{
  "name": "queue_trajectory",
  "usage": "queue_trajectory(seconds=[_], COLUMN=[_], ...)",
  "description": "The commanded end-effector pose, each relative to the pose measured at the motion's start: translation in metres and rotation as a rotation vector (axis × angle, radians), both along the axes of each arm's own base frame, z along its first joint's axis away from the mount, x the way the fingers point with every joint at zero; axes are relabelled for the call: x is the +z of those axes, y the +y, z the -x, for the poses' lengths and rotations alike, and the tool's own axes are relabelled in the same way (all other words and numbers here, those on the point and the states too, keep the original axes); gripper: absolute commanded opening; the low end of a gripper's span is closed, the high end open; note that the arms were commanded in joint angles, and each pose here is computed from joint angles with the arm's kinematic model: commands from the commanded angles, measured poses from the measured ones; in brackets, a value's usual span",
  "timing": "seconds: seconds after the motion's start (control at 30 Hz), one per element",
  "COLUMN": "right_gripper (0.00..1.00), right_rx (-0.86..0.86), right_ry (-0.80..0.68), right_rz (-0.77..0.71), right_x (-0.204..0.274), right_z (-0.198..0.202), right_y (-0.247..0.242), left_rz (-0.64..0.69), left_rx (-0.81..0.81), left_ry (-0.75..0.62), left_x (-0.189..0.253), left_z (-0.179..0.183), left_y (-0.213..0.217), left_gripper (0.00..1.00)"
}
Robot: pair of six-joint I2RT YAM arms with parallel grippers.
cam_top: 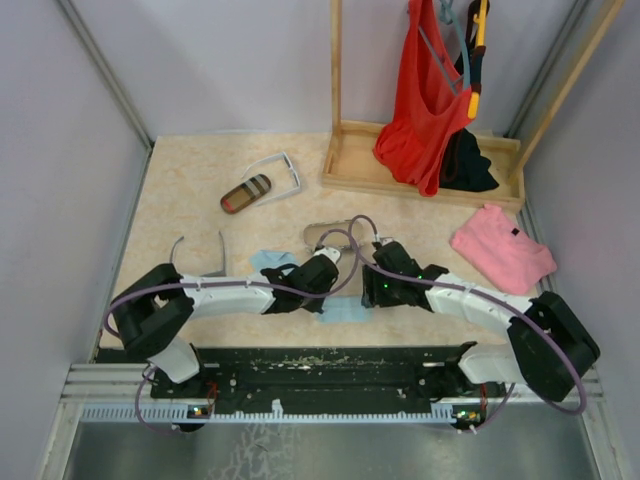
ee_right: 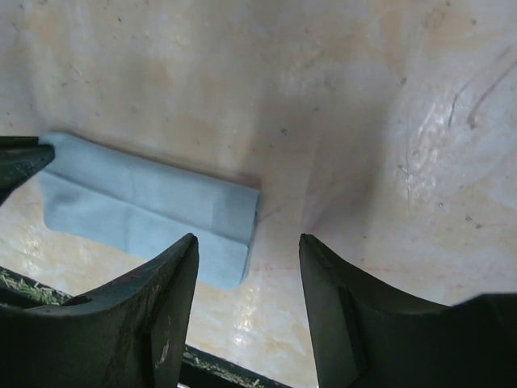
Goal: Organize the sunglasses
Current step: Pick up the glasses cleaning cloth from the center of the board.
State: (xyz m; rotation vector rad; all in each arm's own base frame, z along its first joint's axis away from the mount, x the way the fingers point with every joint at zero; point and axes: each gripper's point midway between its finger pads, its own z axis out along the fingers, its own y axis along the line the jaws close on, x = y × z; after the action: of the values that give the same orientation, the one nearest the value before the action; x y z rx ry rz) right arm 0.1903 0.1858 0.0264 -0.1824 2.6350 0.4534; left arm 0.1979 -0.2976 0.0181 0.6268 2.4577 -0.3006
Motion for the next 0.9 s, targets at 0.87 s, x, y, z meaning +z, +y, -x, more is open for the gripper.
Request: queue_trajectory(seconds=[0.87], right_gripper=[0.36], right_rx=[0.091], right_ry=[0.017], right_rz=[0.288], right_x=[-0.011], right_z=[-0.016], right_y=[0.021], left_rz=[-0.054], left_rx=[-0.027], left_ry=[0.096], left_x=[-0.036], left_z=[0.027], left_y=[0.024], left_gripper=[0.01])
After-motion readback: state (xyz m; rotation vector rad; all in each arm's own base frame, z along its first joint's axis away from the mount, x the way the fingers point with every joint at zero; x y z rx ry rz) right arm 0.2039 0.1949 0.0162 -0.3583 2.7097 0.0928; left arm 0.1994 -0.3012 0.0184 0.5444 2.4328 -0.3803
